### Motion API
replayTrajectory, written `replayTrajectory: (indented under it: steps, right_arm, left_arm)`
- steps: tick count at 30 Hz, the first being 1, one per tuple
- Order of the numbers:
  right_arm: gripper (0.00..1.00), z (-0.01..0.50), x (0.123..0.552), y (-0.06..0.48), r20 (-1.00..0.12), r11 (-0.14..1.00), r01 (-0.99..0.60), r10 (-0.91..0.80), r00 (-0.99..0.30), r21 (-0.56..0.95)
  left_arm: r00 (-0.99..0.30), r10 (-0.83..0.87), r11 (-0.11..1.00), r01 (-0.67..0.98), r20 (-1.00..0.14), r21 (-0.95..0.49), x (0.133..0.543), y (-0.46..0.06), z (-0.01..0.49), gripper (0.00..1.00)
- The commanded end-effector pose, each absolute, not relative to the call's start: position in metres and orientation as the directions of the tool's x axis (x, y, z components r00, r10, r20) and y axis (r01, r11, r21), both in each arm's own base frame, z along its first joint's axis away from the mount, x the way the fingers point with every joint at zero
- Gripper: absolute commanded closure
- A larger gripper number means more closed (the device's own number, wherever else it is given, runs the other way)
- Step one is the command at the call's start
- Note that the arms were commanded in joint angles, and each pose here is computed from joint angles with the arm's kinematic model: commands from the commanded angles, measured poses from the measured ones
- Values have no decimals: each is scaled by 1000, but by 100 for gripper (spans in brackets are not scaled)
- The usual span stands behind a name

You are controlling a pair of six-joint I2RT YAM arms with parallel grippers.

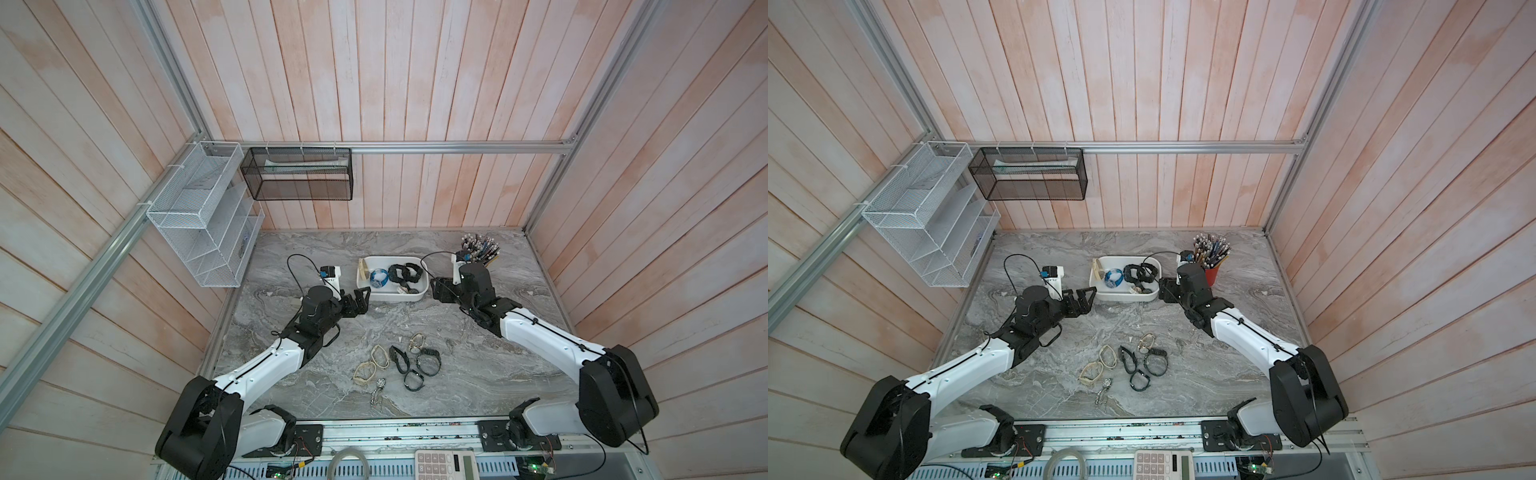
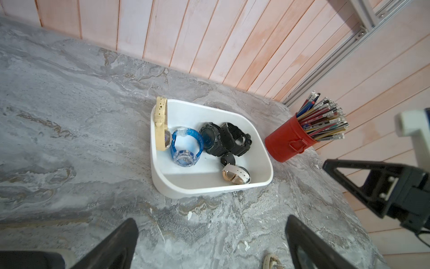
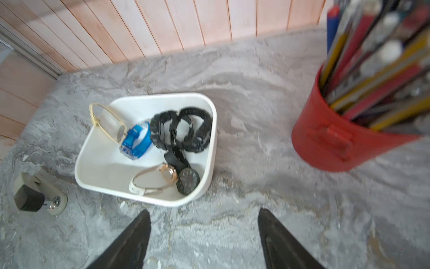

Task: Put the watch into the storage box
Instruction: Pick up the watch at the center of the board.

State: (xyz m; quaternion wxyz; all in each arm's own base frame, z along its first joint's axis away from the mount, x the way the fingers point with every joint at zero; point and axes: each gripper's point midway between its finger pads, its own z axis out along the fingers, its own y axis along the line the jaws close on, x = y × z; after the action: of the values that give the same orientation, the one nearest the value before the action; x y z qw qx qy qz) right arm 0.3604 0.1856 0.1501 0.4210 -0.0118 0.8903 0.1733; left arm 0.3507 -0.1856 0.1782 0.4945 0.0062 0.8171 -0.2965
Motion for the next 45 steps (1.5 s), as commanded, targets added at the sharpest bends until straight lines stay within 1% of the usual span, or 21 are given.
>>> replayTrajectory:
  steps: [1,6,11,15,17,21,25,29,31,34,36,39,41,43,45]
  right_arm:
    - [26,110,313,181,-634,952,-98,114,-765,289]
    - [26,89,259,181,-530,958,-68,93,-843,277]
    - [29,86,226,181,-501,944,-72,105,-859,322]
    - [36,82,201,189,-450,913,-87,111,-886,398]
    - [39,77,191,191,-434,911,-92,101,-895,402]
    - [50,64,175,195,-390,910,-95,77,-918,403]
    - [57,54,167,196,-362,909,-74,88,-928,411]
    - [58,46,171,194,-369,920,-60,95,-925,388]
    - [61,42,174,195,-371,927,-59,89,-925,369]
    - [71,35,175,196,-354,933,-51,84,-931,355]
    - [77,31,175,197,-350,936,-48,82,-933,349]
    - [82,31,179,194,-364,945,-38,89,-927,326]
    - [88,31,182,192,-378,950,-42,82,-922,309]
    - [96,30,184,190,-389,955,-44,76,-918,293]
    - [100,31,186,187,-396,960,-40,77,-915,278]
  left_arm:
    - [-488,-296,802,339,-821,-491,357,-193,191,0]
    - [-492,-300,808,325,-817,-492,357,-191,186,0]
    - [-495,-304,801,329,-814,-500,359,-194,183,0]
    - [-496,-316,795,326,-809,-511,359,-194,185,0]
    - [-497,-320,798,317,-806,-512,359,-192,184,0]
    - [-502,-321,802,308,-803,-513,357,-190,180,1]
    - [-500,-321,807,300,-804,-509,355,-188,182,0]
    - [-494,-329,811,289,-805,-509,355,-185,183,0]
    - [-500,-325,810,290,-803,-509,355,-186,182,0]
    - [-507,-318,814,287,-801,-505,354,-185,181,0]
    - [-504,-320,818,282,-803,-502,353,-183,180,0]
    - [-502,-323,821,272,-802,-501,352,-181,180,0]
    - [-503,-324,820,272,-801,-503,352,-181,182,0]
    - [-499,-322,821,275,-804,-500,352,-181,182,0]
    - [-503,-318,825,271,-804,-496,352,-181,180,0]
